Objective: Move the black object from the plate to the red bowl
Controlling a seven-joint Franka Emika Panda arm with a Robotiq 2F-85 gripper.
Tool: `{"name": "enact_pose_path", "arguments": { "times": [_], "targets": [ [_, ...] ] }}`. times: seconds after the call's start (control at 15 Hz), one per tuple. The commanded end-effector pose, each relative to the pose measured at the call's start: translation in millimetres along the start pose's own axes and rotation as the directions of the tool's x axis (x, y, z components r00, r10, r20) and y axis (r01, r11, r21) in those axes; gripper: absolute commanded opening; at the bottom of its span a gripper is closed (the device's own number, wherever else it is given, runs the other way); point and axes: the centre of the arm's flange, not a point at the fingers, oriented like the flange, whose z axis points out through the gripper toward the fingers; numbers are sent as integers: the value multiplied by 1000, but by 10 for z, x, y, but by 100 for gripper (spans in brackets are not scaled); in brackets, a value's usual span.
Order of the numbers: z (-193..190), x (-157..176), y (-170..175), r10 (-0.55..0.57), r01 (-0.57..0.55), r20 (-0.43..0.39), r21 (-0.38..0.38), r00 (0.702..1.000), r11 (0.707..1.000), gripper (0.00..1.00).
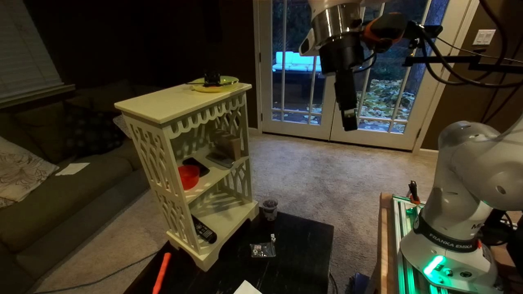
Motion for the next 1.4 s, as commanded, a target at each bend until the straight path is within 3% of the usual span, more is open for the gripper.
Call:
{"name": "enact_pose_path", "arguments": {
  "times": [0.0,0.2,0.4,0.6,0.8,0.93,1.0,1.27,1.33],
  "targets": [
    [-36,155,-42,72,-71,-142,17,987,997,100],
    [-473,436,-144,103,-104,-321,17,941,994,100],
    [-1022,656,-246,144,-155,-495,18,857,988,100],
    [-1540,814,-301,201,-220,-636,50,745,974,100],
    [-2042,967,-320,252,-293,-749,80,613,953,100],
    [-2288,1066,-315,252,-348,-810,63,530,935,100],
    [-2392,1114,-306,237,-381,-831,33,502,924,100],
    [-2648,1237,-323,225,-537,-880,-39,417,843,100],
    [-2436,1089,-179,209,-467,-872,-26,444,884,100]
  ]
}}
